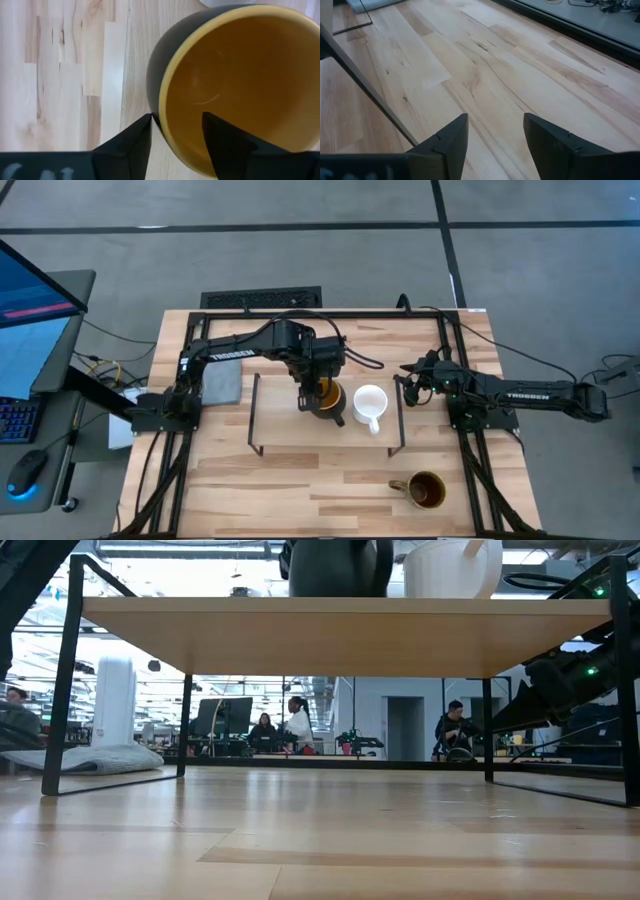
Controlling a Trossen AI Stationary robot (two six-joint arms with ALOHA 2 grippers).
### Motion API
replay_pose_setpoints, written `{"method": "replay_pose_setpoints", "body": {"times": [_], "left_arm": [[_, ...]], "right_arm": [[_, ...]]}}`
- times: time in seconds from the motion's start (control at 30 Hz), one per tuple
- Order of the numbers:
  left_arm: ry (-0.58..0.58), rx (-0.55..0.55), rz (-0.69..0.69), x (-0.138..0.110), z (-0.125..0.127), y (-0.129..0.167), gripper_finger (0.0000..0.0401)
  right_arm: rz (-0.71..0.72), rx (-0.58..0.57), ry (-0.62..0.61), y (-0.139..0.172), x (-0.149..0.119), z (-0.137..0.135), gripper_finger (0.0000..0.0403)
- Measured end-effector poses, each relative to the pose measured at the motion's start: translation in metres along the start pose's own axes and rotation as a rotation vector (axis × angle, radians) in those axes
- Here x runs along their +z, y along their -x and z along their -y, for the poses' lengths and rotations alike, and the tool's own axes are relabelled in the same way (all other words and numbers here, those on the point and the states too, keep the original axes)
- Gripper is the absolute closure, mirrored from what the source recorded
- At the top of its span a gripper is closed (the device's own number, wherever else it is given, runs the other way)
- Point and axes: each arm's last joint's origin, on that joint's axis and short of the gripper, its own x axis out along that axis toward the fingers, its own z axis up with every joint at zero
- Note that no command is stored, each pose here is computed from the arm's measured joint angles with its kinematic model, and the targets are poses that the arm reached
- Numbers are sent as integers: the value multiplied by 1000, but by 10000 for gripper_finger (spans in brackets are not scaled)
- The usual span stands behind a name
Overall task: Stack small to large cups/mugs on shelf
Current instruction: Put the black mug on the shelf
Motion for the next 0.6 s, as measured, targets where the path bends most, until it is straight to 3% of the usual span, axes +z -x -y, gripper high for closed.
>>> {"method": "replay_pose_setpoints", "body": {"times": [0.6], "left_arm": [[-29,0,1,0,0,0,230]], "right_arm": [[0,0,0,0,0,0,189]]}}
